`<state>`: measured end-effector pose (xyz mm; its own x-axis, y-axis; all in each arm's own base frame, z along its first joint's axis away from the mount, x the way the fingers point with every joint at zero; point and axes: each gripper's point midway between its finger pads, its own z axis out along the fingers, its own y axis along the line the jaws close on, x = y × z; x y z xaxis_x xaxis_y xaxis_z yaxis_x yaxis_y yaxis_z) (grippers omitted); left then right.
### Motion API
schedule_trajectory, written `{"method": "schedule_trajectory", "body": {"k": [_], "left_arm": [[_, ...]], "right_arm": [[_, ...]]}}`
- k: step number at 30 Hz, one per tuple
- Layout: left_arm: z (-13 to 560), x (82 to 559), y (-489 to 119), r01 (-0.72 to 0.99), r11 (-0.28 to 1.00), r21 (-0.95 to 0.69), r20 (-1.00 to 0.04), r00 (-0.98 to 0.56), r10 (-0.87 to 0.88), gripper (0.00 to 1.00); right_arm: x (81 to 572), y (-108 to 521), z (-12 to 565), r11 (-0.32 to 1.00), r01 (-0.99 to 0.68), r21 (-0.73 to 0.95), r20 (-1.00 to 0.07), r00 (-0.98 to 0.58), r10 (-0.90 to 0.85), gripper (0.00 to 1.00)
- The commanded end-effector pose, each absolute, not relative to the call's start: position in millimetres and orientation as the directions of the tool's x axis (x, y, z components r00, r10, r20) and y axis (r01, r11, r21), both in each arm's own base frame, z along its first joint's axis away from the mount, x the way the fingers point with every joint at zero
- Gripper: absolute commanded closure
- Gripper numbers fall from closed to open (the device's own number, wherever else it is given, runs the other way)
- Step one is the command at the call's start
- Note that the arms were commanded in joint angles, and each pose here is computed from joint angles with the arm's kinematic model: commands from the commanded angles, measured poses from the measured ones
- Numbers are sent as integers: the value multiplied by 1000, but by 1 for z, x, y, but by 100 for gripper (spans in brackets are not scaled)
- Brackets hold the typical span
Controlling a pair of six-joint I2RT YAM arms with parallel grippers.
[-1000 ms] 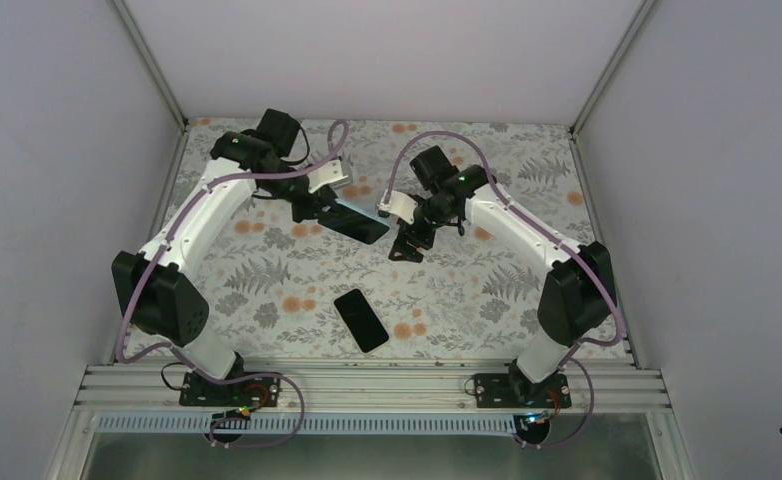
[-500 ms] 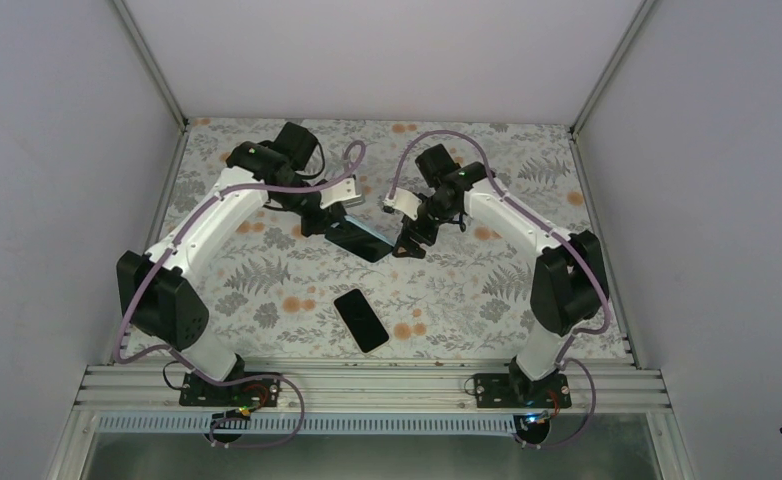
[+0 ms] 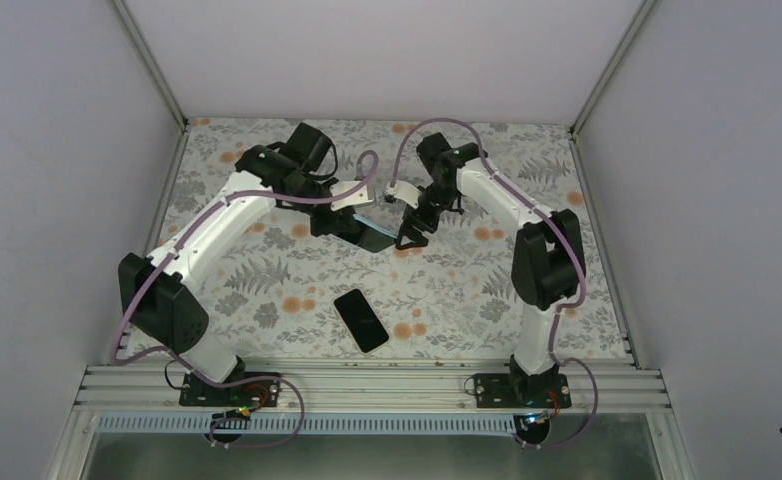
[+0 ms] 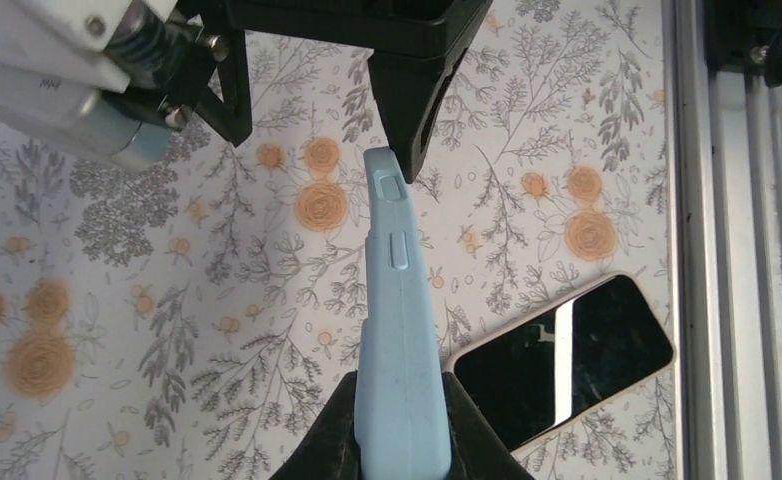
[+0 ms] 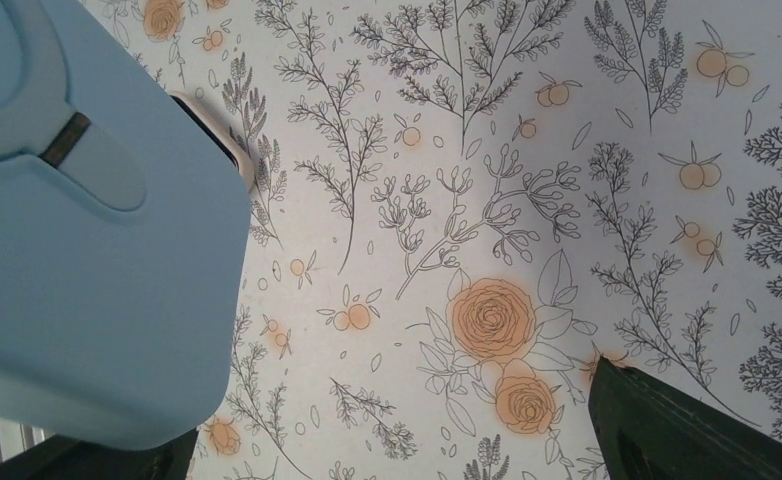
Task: Take the phone out of the phone case
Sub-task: Remove the phone case from the phone.
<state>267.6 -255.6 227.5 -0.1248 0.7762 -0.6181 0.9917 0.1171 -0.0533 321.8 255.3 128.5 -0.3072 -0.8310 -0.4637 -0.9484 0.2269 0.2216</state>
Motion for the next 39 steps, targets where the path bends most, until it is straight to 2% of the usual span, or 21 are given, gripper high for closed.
{"method": "schedule_trajectory", "body": {"k": [1, 17, 23, 29, 33, 39], "left_arm": [[265, 209, -275, 988, -25, -152, -700, -89, 709, 98], [283, 204, -275, 992, -32, -122, -710, -65, 701, 98], [278, 221, -275, 998, 27, -65, -705, -65, 706, 98], [281, 238, -280, 997, 78, 13, -734, -43, 678, 98], [281, 245, -282, 997, 81, 15, -749, -42, 661, 98], [284, 245, -290, 999, 51, -17, -767, -46, 640, 98]], "right_arm": [[370, 251, 137, 240, -965, 103, -499, -259, -827, 0], [454, 205, 133, 423, -903, -79, -446, -347, -825, 0], [409, 207, 151, 369, -930, 3, -491, -323, -809, 0], [330, 210, 191, 313, -949, 26, -647, -255, -719, 0], [290, 209, 197, 292, -955, 50, -710, -240, -662, 0], [274, 210, 198, 292, -955, 44, -757, -223, -615, 1]]}}
